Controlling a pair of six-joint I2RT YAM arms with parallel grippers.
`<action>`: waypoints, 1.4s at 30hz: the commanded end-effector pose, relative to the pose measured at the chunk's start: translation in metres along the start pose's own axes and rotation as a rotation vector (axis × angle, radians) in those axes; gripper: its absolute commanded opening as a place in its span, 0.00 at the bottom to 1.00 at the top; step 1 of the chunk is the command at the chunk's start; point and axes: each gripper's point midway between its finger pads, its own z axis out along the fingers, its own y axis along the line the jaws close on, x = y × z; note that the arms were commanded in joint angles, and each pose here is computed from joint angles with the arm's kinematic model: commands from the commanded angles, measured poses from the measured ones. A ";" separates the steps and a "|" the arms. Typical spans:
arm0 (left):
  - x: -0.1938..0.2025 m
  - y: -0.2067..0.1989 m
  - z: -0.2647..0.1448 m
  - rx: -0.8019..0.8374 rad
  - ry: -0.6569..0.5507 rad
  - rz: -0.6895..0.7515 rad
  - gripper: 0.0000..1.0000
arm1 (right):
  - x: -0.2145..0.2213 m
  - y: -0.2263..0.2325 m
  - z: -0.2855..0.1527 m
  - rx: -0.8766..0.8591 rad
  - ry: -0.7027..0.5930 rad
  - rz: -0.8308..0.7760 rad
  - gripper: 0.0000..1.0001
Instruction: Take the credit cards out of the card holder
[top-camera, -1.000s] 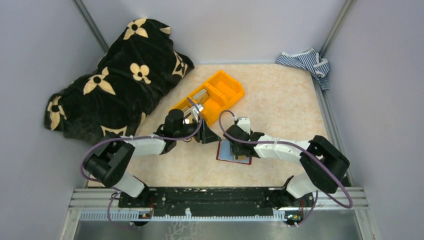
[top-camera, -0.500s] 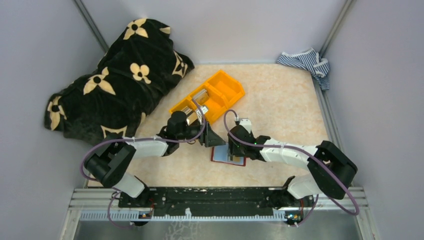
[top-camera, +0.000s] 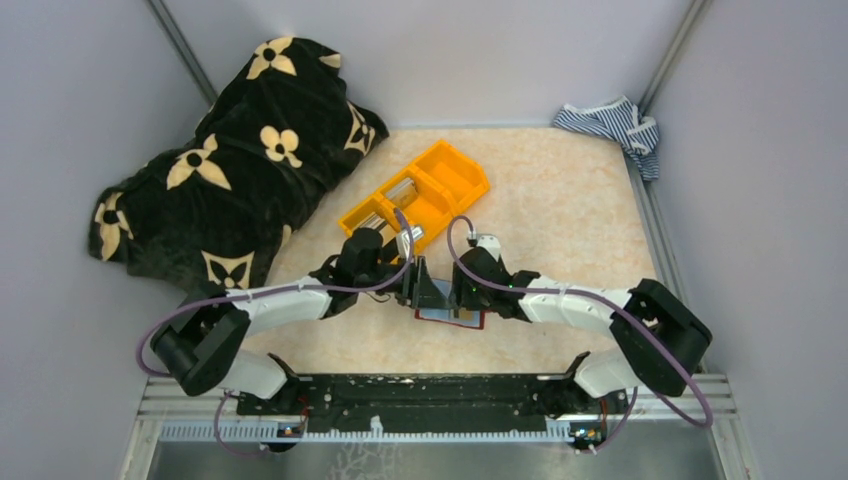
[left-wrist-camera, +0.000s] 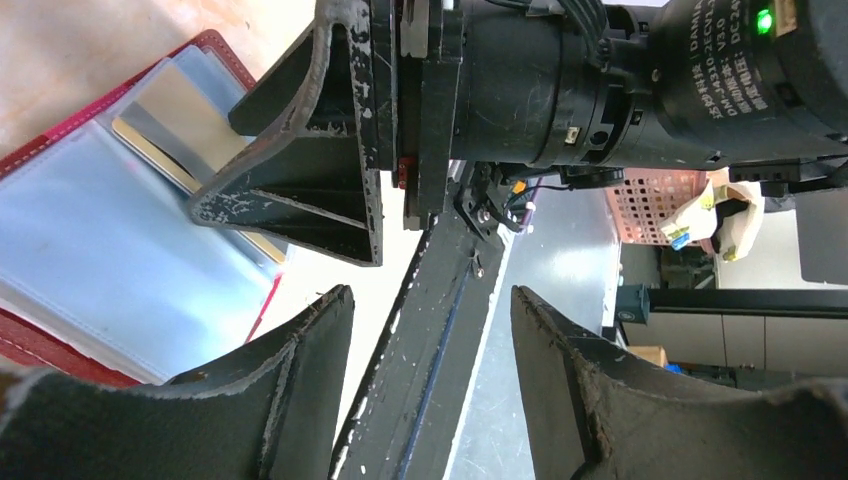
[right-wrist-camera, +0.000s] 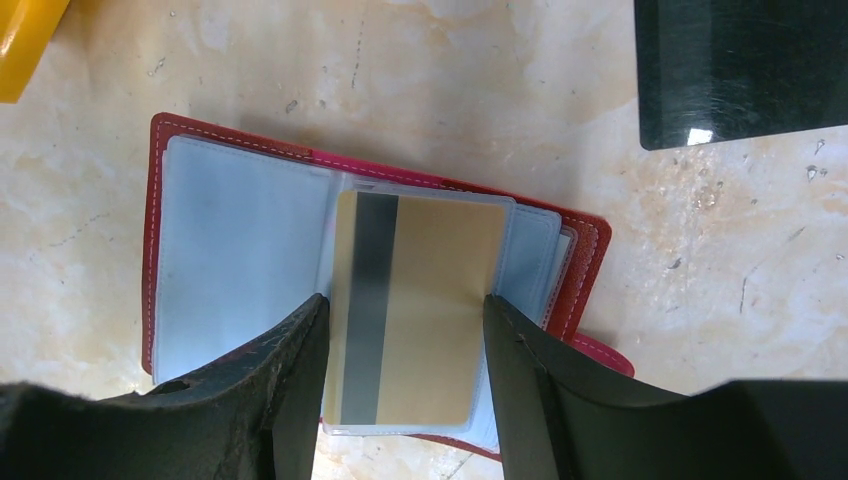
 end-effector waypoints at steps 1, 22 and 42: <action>0.009 0.005 -0.002 -0.066 0.025 -0.026 0.66 | 0.007 0.002 0.006 -0.007 0.030 0.014 0.00; 0.026 0.042 0.038 -0.224 0.121 0.003 0.68 | 0.009 -0.003 0.010 0.019 0.037 -0.003 0.00; 0.008 0.038 0.049 -0.201 0.051 0.027 0.65 | 0.022 0.003 0.019 0.007 0.073 -0.026 0.00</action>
